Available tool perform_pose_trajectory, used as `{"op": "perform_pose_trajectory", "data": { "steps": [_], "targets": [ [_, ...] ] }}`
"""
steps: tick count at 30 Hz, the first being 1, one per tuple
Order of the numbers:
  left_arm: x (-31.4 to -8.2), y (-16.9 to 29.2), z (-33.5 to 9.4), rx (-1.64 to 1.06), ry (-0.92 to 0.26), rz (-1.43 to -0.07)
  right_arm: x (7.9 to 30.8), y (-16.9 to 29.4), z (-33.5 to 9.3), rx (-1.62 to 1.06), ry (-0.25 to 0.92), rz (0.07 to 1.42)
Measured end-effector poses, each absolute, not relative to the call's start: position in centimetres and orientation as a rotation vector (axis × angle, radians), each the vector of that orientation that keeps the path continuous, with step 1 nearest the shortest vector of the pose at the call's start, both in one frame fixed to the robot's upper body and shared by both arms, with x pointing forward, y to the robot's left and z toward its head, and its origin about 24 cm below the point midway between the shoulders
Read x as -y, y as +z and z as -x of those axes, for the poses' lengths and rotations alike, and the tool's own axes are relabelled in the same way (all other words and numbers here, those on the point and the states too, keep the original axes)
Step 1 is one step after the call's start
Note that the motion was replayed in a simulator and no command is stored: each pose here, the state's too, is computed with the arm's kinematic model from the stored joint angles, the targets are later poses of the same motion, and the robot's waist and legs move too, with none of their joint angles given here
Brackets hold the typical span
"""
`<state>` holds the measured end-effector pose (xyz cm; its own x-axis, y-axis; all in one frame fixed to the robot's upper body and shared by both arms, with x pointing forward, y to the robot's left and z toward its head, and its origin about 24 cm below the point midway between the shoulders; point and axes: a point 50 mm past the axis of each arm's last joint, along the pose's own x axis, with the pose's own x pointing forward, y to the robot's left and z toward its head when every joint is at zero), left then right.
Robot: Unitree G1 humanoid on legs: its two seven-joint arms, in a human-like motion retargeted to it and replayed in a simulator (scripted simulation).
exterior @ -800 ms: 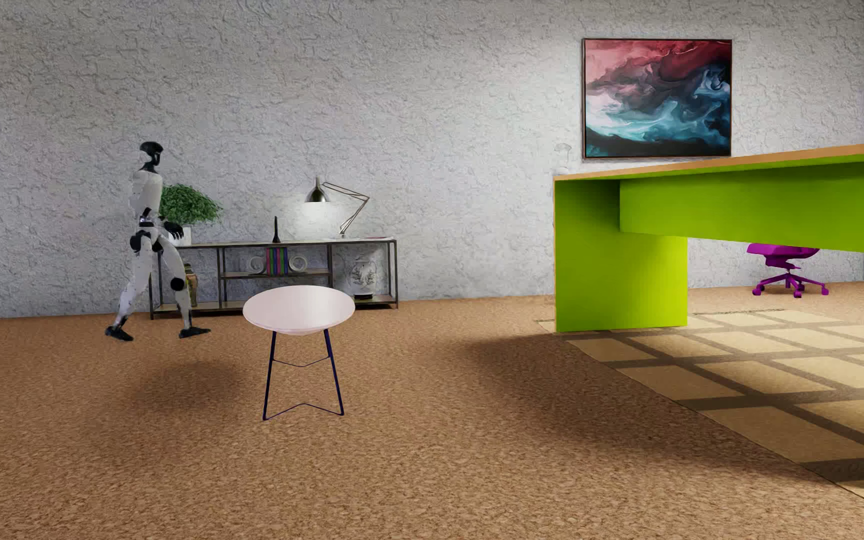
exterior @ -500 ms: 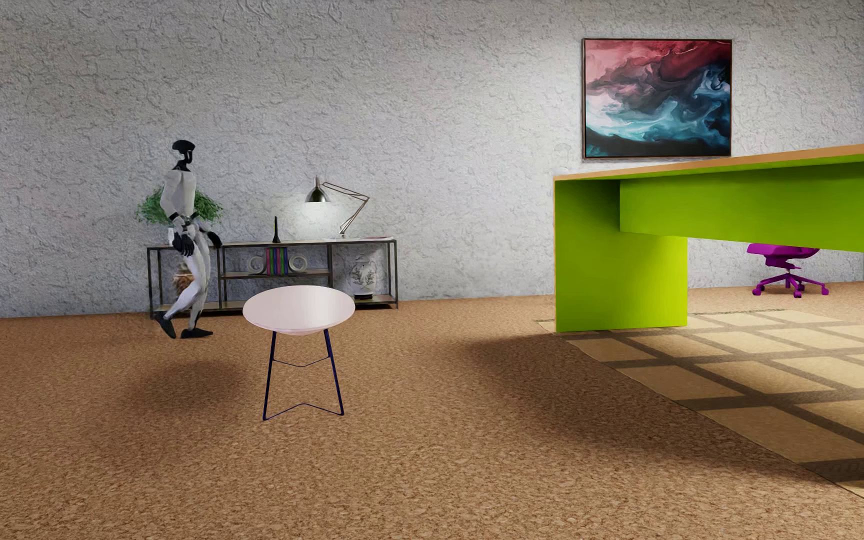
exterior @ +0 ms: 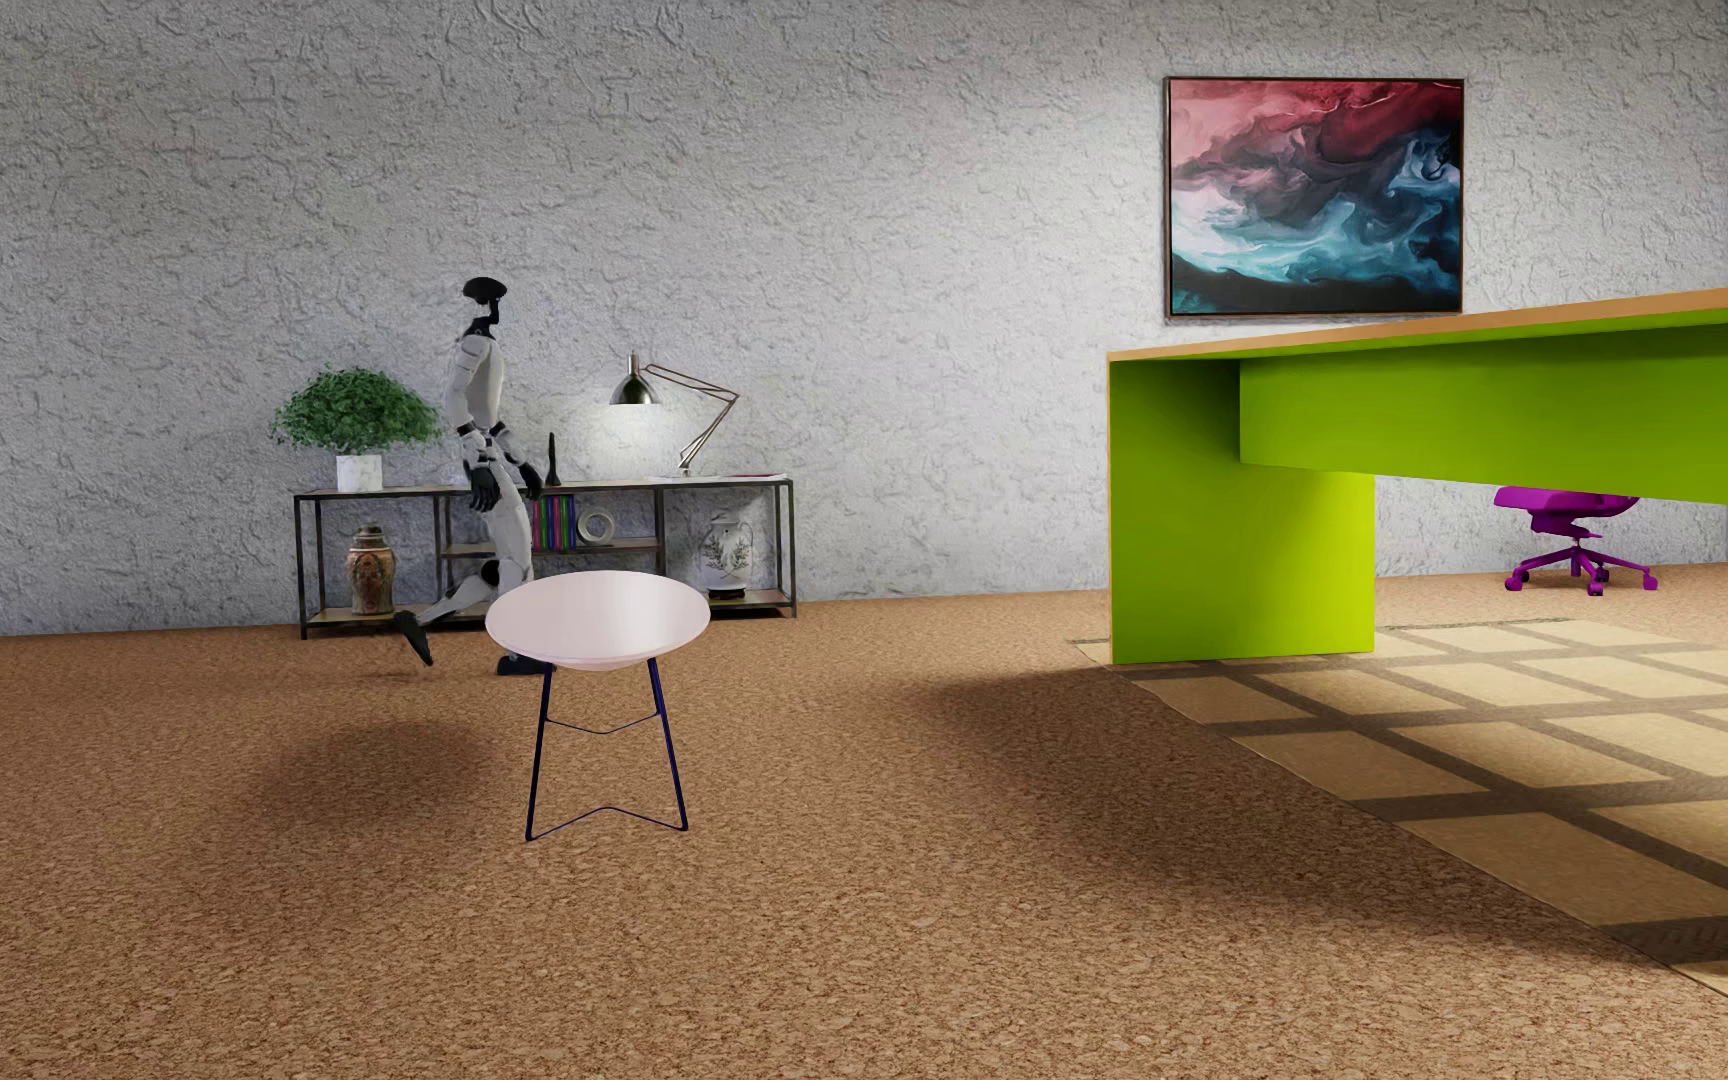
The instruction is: Approach the dark pink officechair
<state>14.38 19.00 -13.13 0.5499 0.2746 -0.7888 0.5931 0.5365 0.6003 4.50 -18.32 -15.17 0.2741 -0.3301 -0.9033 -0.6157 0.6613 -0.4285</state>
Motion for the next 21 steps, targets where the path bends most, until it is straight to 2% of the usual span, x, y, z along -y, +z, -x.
{"op": "perform_pose_trajectory", "data": {
  "steps": [1,2,3,5,6,11,14,17,20,21],
  "targets": [
    [-19.1,-14.4,-12.1,-1.116,-0.378,-1.083,18.8,-14.9,-6.4,-1.289,0.232,0.931],
    [-19.3,-15.2,-10.3,-1.18,-0.43,-1.095,19.4,-14.5,-8.2,-1.244,0.205,0.966],
    [-19.7,-15.6,-8.6,-1.24,-0.368,-1.069,20.1,-13.9,-10.0,-1.189,0.141,0.984],
    [-20.7,-15.8,-5.4,-1.323,-0.164,-0.974,21.0,-11.9,-13.9,-1.004,0.017,0.978],
    [-20.8,-15.8,-4.0,-1.351,-0.121,-0.924,21.4,-10.6,-15.7,-0.891,-0.036,0.962],
    [-19.9,-16.0,0.1,-1.45,-0.175,-0.804,21.5,-4.8,-21.6,-0.547,-0.075,0.984],
    [-19.6,-16.0,-0.6,-1.445,-0.2,-0.818,21.7,-5.0,-21.0,-0.574,-0.097,0.975],
    [-18.0,-16.0,-3.0,-1.375,-0.138,-0.796,22.1,-8.8,-17.4,-0.831,0.013,1.041],
    [-17.9,-15.0,-8.3,-1.178,-0.146,-0.848,21.1,-12.7,-12.7,-1.089,0.369,1.146],
    [-18.2,-14.2,-11.0,-1.084,-0.111,-0.858,20.8,-13.4,-10.9,-1.142,0.414,1.135]
  ]
}}
